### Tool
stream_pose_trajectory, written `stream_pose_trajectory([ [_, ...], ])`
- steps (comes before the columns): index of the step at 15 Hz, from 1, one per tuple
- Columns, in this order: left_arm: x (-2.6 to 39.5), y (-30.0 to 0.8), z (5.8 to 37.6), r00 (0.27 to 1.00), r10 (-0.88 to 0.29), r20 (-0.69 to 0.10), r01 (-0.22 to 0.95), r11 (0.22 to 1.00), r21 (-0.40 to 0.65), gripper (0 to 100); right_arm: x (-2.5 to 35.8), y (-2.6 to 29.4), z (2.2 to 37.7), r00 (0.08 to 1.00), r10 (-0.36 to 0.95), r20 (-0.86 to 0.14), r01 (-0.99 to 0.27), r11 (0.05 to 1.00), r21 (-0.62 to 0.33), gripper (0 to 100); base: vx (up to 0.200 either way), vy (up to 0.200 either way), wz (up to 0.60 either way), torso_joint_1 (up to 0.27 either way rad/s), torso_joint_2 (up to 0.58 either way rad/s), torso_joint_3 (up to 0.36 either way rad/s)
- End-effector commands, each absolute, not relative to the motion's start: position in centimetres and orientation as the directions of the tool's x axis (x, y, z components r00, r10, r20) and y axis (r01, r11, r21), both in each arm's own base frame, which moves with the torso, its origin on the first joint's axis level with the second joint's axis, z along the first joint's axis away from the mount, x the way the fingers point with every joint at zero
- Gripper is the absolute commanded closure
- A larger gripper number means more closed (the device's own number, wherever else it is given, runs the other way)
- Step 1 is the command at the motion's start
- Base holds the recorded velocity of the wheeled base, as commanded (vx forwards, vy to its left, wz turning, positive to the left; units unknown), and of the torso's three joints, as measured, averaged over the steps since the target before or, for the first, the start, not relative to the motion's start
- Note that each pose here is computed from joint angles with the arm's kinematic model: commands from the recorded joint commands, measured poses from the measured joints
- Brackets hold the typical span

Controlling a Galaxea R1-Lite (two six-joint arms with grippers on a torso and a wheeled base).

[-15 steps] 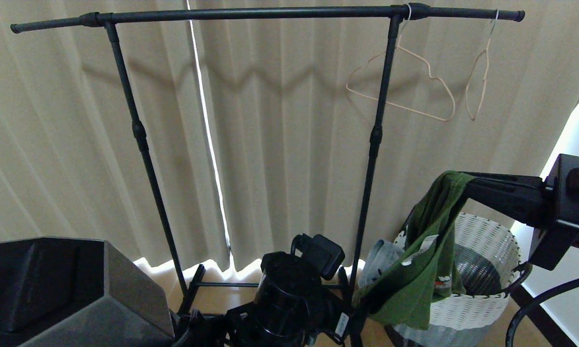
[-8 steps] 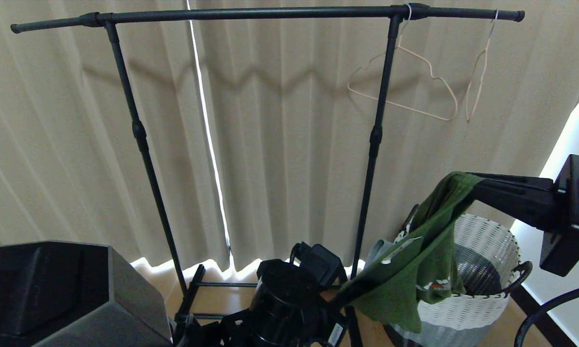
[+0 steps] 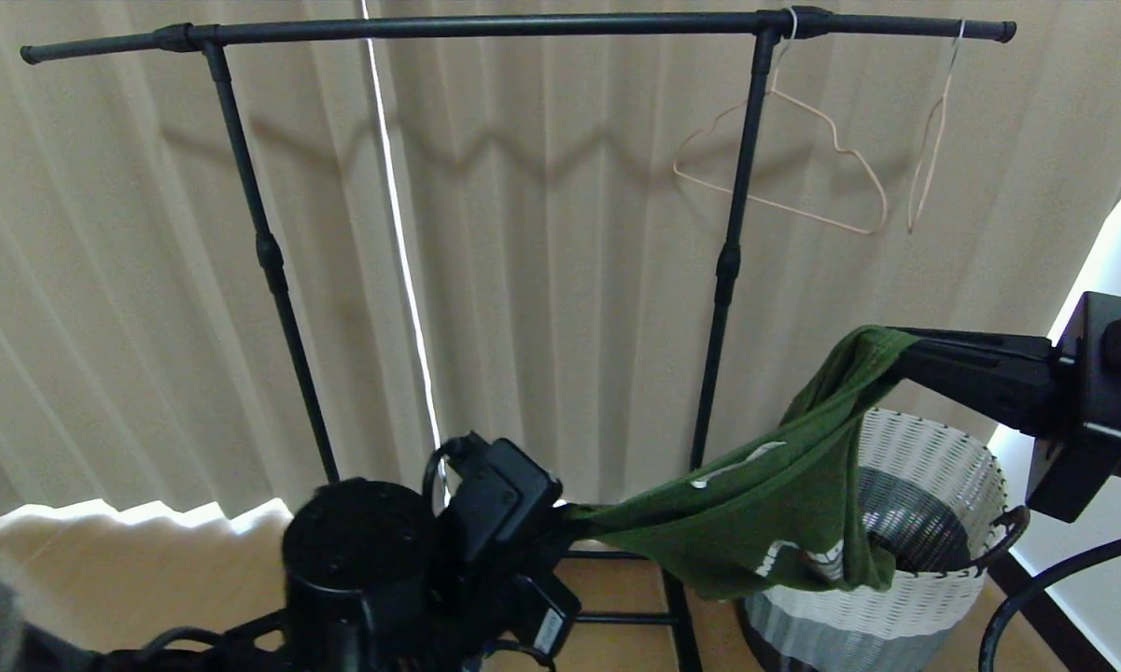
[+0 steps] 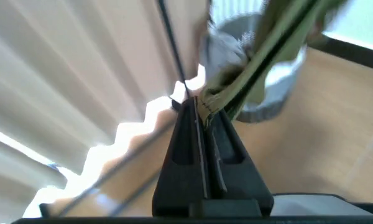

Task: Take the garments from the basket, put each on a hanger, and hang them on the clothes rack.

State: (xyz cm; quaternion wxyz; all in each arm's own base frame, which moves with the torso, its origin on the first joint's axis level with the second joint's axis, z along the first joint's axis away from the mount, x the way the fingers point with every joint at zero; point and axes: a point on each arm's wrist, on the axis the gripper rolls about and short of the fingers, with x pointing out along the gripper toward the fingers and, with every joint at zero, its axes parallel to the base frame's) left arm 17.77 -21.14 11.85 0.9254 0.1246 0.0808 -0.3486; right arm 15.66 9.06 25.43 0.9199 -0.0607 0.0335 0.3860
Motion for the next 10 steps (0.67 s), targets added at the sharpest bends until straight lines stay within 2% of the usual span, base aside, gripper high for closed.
stream_pose_trajectory([
  [1,16.3,-16.2,18.7,0.812,-0.576,-0.092,0.583,0.791,0.188,100,16.3,9.4,25.1,0.697,0.705,-0.129,-0.716,0.694,-0.079,100,0.0,0.0,0.0,0.0,0.0,0.0],
  [6,14.0,-12.8,26.8,0.835,-0.548,-0.053,0.548,0.816,0.185,100,16.6,9.6,25.7,0.698,0.707,-0.111,-0.716,0.693,-0.084,100,0.0,0.0,0.0,0.0,0.0,0.0],
  [10,14.1,-12.7,30.4,0.837,-0.542,-0.074,0.546,0.817,0.188,100,17.5,9.9,26.0,0.707,0.701,-0.094,-0.707,0.702,-0.086,100,0.0,0.0,0.0,0.0,0.0,0.0],
])
